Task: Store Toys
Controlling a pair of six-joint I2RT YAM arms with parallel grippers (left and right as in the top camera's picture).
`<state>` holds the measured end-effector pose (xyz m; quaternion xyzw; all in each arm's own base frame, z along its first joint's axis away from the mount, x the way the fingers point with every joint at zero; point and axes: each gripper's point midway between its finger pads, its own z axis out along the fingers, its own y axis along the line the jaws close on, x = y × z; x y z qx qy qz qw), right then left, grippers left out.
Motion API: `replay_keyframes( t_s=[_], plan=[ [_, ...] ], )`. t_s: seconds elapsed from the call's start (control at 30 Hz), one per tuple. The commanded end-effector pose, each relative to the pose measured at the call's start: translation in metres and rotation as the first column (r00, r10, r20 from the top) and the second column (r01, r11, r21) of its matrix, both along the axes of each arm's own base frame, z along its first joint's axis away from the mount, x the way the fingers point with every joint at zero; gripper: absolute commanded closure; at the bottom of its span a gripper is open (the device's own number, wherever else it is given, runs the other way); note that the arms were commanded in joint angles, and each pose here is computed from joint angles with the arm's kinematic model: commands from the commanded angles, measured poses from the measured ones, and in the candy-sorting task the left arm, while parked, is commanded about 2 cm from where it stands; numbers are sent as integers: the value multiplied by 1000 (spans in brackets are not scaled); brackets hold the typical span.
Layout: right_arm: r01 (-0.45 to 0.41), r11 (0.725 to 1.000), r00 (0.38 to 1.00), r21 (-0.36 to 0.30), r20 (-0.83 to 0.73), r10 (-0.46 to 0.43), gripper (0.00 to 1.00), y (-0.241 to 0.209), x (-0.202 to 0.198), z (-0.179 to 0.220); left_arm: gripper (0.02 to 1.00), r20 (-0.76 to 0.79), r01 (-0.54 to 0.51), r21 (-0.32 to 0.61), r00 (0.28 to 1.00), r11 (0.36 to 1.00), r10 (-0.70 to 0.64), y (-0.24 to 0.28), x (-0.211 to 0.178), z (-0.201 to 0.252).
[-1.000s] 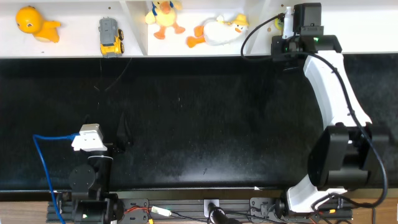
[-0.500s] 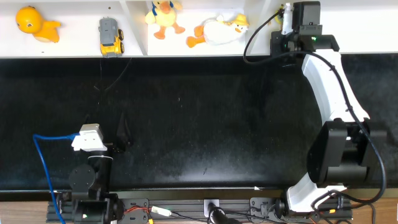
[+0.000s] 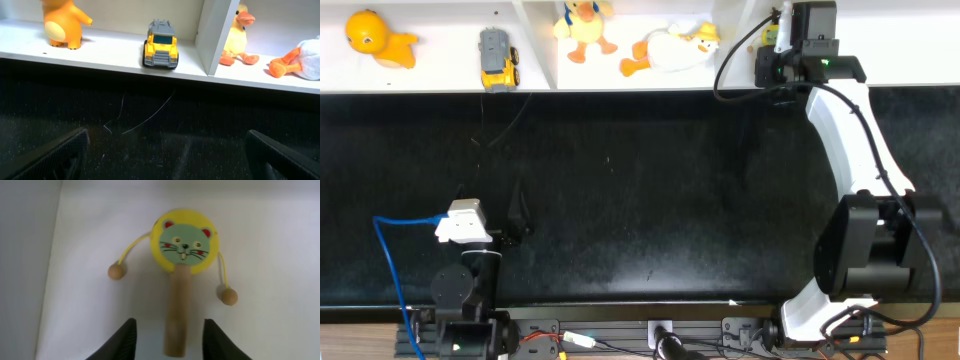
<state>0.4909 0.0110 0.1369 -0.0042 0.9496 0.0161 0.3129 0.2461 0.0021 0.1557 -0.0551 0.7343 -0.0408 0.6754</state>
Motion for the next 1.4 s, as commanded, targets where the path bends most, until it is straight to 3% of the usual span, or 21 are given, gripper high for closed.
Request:
replay_keyframes(
  t_s=[0.03, 0.07, 0.17, 0.33, 0.5, 0.57, 0.73, 0.97, 1.13, 1.27, 1.4],
  plan=[
    [19, 1000, 999, 23, -26, -18, 494, 0, -5, -5, 20, 7, -1, -18, 1000, 1000, 2, 0, 0, 1],
    [28, 999, 999, 28, -35, -27, 432, 0, -7, -4, 20, 6, -1, -18, 1000, 1000, 2, 0, 0, 1],
    [45, 999, 998, 25, -43, -43, 3, -2, -16, 6, 23, 7, -1, -18, 1000, 1000, 2, 0, 0, 1],
    [177, 984, 983, 26, -46, -176, 7, -15, -44, 38, 20, 6, -2, -18, 1000, 1000, 2, 0, 0, 1],
    [338, 934, 940, 114, -96, -328, 5, -17, -87, 67, 20, 7, -1, -18, 1000, 1000, 2, 0, 0, 1],
    [421, 894, 905, 156, -133, -403, 3, -17, -107, 76, 20, 6, -2, -18, 1000, 1000, 2, 0, 0, 1],
    [613, 755, 789, 231, -219, -574, 3, -26, -162, 100, 23, 7, -1, -18, 1000, 1000, 2, 0, 0, 1],
    [758, 582, 647, 297, -222, -730, 5, -63, -228, 135, 20, 6, -1, -18, 1000, 1000, 2, 0, 0, 1],
    [841, 459, 522, 285, -206, -828, 3, -95, -268, 145, 23, 6, -1, -18, 1000, 1000, 2, 0, 0, 1],
    [904, 360, 410, 232, -225, -884, 3, -119, -289, 137, 20, 7, -2, -18, 1000, 1000, 2, 0, 0, 1],
    [939, 293, 334, 181, -276, -901, 3, -131, -302, 116, 20, 7, -2, -18, 1000, 1000, 2, 0, 0, 1]
  ],
)
